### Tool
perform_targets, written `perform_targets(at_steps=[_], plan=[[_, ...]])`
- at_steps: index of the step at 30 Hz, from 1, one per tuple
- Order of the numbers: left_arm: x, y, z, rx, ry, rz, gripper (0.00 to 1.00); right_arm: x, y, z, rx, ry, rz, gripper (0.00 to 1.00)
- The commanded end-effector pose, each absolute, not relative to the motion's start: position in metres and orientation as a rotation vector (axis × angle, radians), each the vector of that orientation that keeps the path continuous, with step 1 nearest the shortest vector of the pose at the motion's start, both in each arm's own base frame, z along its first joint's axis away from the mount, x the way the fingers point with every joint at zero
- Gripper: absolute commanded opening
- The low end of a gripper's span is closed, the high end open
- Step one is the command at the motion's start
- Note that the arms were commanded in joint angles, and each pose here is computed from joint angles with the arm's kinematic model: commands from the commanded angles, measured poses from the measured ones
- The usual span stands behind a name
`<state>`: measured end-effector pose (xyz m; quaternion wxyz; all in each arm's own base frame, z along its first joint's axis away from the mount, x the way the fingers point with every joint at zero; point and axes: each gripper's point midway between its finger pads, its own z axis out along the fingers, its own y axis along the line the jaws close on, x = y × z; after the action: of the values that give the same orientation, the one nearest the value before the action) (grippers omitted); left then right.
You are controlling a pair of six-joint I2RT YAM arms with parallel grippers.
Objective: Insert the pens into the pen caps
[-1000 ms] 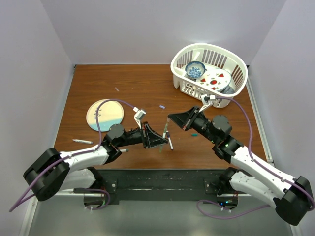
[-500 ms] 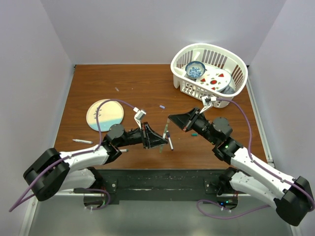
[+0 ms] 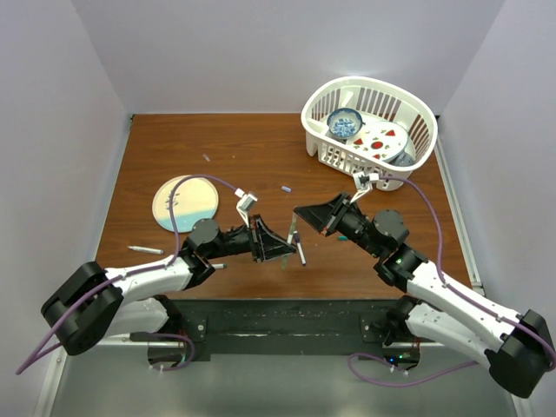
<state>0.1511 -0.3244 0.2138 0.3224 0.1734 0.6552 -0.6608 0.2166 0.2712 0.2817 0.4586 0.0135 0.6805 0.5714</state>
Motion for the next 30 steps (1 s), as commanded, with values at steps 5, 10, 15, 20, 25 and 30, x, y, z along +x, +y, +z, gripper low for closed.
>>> perform_targets(at_steps=[5, 10, 15, 20, 25, 30], plan=[[0.16, -0.327, 0.238, 0.456, 1.622, -1.736, 0.0, 0.208, 0.274, 0.304, 0.002, 1.613, 1.463, 0.0], [0.163, -0.324, 0.243, 0.435, 1.611, -1.736, 0.0, 0.201, 0.275, 0.289, -0.06, 1.641, 1.436, 0.0], [0.175, -0.32, 0.258, 0.379, 1.578, -1.736, 0.0, 0.196, 0.275, 0.257, -0.14, 1.708, 1.354, 0.0], [0.188, -0.322, 0.269, 0.376, 1.565, -1.71, 0.0, 0.191, 0.278, 0.234, -0.181, 1.766, 1.335, 0.0], [0.199, -0.324, 0.275, 0.389, 1.542, -1.659, 0.0, 0.179, 0.289, 0.216, -0.208, 1.816, 1.381, 0.0], [0.214, -0.324, 0.275, 0.393, 1.544, -1.582, 0.0, 0.16, 0.296, 0.195, -0.239, 1.879, 1.411, 0.0]])
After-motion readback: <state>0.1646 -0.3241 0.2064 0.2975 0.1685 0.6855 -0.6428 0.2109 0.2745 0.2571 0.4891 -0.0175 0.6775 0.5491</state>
